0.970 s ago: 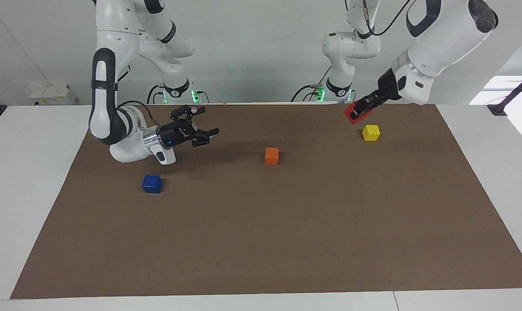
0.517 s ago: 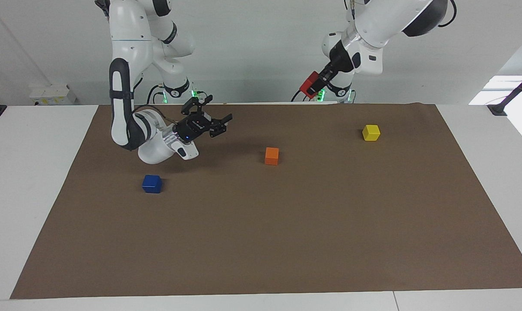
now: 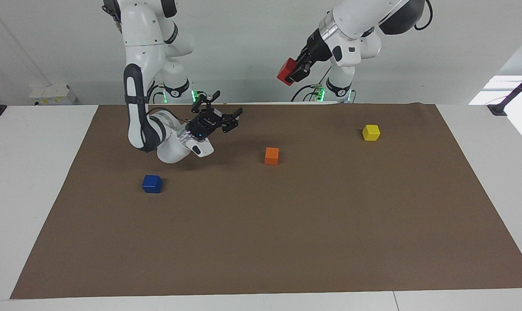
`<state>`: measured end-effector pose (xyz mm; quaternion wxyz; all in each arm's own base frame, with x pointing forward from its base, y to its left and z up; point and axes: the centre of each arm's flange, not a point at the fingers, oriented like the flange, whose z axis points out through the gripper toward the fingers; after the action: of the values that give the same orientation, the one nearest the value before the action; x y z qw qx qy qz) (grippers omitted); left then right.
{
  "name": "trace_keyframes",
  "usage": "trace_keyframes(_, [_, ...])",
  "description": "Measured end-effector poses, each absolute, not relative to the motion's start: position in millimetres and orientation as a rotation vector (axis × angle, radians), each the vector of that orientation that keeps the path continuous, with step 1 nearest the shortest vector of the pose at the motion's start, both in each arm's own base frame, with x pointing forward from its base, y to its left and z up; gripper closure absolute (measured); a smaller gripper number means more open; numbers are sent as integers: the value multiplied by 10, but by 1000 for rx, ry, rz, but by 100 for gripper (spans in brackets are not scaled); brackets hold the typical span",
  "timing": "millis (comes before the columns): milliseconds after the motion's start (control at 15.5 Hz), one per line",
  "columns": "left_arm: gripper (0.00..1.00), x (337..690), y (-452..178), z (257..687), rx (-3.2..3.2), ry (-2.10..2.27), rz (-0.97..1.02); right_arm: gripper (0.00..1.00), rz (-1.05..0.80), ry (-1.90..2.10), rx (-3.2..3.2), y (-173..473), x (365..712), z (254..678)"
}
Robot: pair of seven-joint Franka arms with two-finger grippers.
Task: Transfer red block to right arm and stack on blue block
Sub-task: 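Carry the red cube toward center while the right gripper reaches toward it, then grasp the red cube with the right gripper beside the left gripper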
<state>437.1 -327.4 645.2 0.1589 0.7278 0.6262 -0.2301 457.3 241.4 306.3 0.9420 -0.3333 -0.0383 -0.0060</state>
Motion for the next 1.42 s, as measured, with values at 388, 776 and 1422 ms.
trace_keyframes(388, [45,4360,-3364,6324,1985,1806,-591,0,-39,-80,-640,2744,4468,3094])
trace_keyframes(776, [45,4093,-3425,6112,2053,1772,-567,0,-48,-71,-605,3026,4367,3141])
trace_keyframes(1422, [45,3917,-3357,5932,2152,1691,-536,3,-56,-79,-583,3225,4249,3163])
